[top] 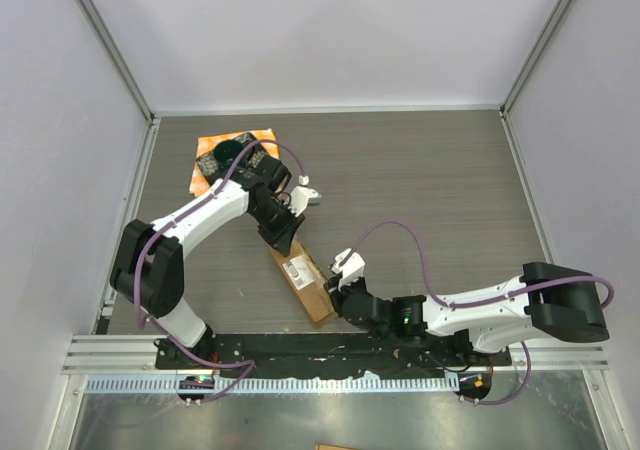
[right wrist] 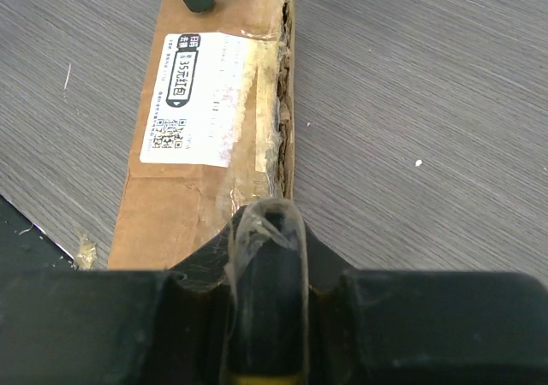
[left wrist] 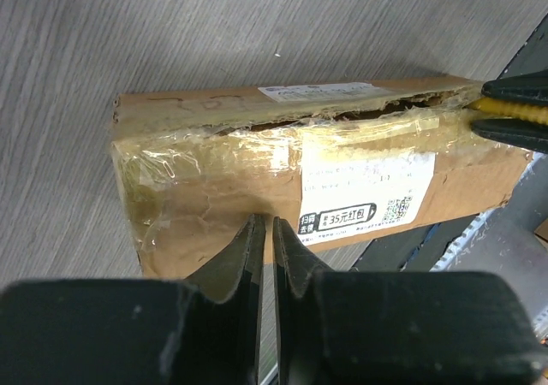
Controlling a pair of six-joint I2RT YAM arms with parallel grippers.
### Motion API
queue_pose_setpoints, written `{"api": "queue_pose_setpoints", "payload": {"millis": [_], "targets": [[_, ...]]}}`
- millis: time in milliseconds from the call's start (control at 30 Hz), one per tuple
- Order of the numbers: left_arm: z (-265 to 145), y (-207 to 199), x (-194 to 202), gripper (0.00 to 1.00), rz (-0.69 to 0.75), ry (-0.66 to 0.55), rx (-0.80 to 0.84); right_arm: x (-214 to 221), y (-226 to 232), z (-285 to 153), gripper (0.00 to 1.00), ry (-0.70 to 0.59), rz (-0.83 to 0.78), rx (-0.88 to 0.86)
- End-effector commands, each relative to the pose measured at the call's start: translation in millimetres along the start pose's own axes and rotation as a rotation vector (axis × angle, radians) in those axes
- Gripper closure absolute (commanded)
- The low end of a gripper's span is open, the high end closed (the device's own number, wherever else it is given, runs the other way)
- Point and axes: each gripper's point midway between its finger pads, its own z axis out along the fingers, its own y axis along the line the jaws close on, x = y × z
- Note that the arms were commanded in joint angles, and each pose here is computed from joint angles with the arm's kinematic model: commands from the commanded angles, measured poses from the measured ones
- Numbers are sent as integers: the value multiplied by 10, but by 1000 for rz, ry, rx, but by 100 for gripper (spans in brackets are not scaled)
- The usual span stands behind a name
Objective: Unpack the express box
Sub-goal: Cut the express box at the center of the board.
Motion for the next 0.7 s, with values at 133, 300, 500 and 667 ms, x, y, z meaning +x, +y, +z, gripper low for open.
{"api": "queue_pose_setpoints", "payload": {"millis": [133, 300, 500, 667], "targets": [[23, -77, 49, 90, 17, 13, 31, 102, -32, -19, 99, 60, -94, 15], [99, -98, 92, 92, 15, 28, 52, -176, 51, 24, 99, -30, -127, -4], [223, -124, 153, 96, 28, 57, 78, -513, 57, 92, 99, -181, -117, 2], [277, -144, 195, 97, 52, 74, 92, -722, 28, 117, 99, -283, -68, -14]]}}
